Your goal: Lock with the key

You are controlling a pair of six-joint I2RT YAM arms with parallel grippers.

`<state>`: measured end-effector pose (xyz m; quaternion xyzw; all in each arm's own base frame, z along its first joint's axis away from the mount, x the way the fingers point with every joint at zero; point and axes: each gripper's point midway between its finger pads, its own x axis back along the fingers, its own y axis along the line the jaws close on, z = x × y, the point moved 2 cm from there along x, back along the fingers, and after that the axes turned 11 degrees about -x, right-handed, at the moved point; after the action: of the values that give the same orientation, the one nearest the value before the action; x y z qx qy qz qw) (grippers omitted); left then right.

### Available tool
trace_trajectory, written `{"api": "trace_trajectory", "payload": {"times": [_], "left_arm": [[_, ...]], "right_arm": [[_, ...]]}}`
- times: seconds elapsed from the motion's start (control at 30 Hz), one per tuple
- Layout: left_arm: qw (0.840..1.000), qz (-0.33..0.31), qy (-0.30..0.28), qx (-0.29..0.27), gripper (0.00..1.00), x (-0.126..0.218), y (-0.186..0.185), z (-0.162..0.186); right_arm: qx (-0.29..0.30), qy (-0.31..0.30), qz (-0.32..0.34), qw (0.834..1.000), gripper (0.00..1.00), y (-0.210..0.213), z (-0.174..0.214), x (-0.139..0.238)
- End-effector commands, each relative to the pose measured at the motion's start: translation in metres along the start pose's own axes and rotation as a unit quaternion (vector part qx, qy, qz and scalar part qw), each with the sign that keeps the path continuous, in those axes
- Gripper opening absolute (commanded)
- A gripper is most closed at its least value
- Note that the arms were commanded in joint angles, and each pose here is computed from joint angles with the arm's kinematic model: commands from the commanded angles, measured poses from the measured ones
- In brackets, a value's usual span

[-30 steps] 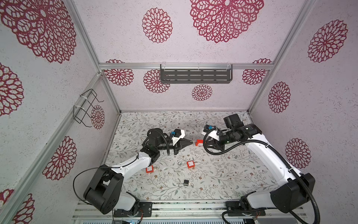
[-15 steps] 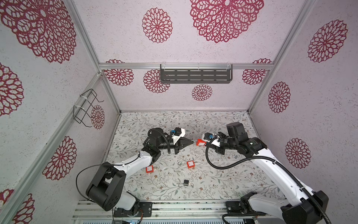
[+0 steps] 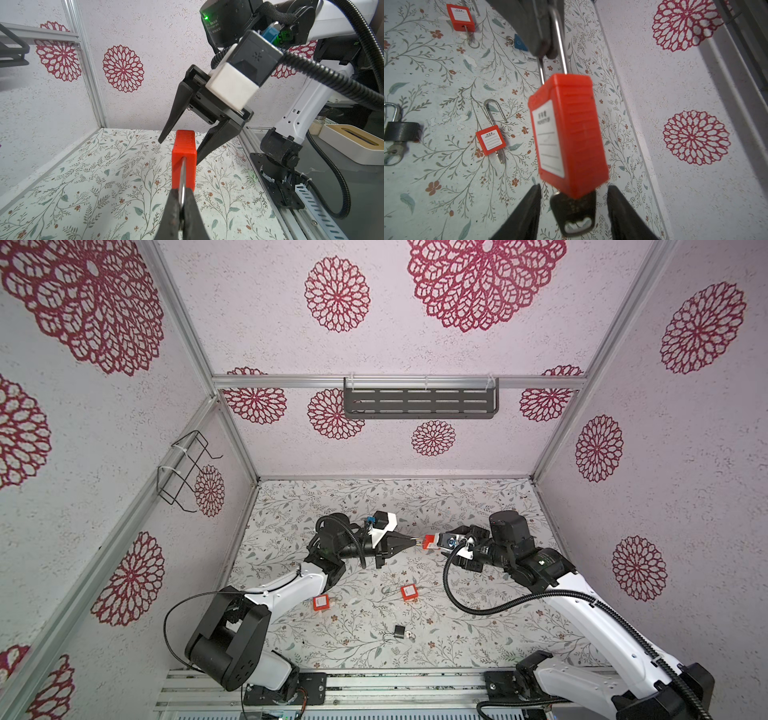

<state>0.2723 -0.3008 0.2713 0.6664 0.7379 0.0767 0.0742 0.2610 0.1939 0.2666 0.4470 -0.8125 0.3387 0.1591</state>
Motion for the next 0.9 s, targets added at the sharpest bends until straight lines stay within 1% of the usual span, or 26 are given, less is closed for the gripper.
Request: {"api": "trace_trajectory", "payload": {"times": [0.0,0.03,0.13,0.27,0.57,0.7,0.77,0.8,0.87], "left_arm": [[0.999,0.01,-0.016,-0.029,0.0,-0.001,-0.001,-0.015],[0.999,0.01,-0.016,-0.03,0.0,-0.001,-0.001,-0.016],[0.999,0.013,-0.014,-0.033,0.0,0.0,-0.002,-0.016],[0.999,0.018,-0.013,-0.037,0.0,0.001,-0.002,-0.017],[0.999,0.025,-0.011,-0.042,0.0,0.005,-0.003,-0.019],[0.999,0.028,-0.008,-0.045,0.0,0.006,-0.004,-0.019],[0.998,0.03,-0.007,-0.046,0.0,0.006,-0.005,-0.019],[0.998,0.03,-0.007,-0.045,0.0,0.006,-0.006,-0.019],[0.998,0.03,-0.006,-0.046,0.0,0.006,-0.005,-0.018]], "right_arm": [[-0.042,0.006,-0.031,0.999,0.56,-0.003,-0.013,0.019],[-0.074,0.023,-0.058,0.995,0.57,0.002,-0.012,0.024],[-0.128,0.044,-0.085,0.987,0.56,0.006,-0.004,0.03],[-0.181,0.042,-0.113,0.976,0.55,0.012,0.001,0.031],[-0.226,0.042,-0.143,0.963,0.55,0.022,0.01,0.027],[-0.237,0.032,-0.155,0.959,0.55,0.02,0.004,0.028],[-0.254,0.038,-0.172,0.951,0.55,0.021,0.004,0.028],[-0.257,0.039,-0.174,0.95,0.55,0.021,0.004,0.028],[-0.273,0.041,-0.188,0.943,0.51,0.02,0.004,0.027]]}}
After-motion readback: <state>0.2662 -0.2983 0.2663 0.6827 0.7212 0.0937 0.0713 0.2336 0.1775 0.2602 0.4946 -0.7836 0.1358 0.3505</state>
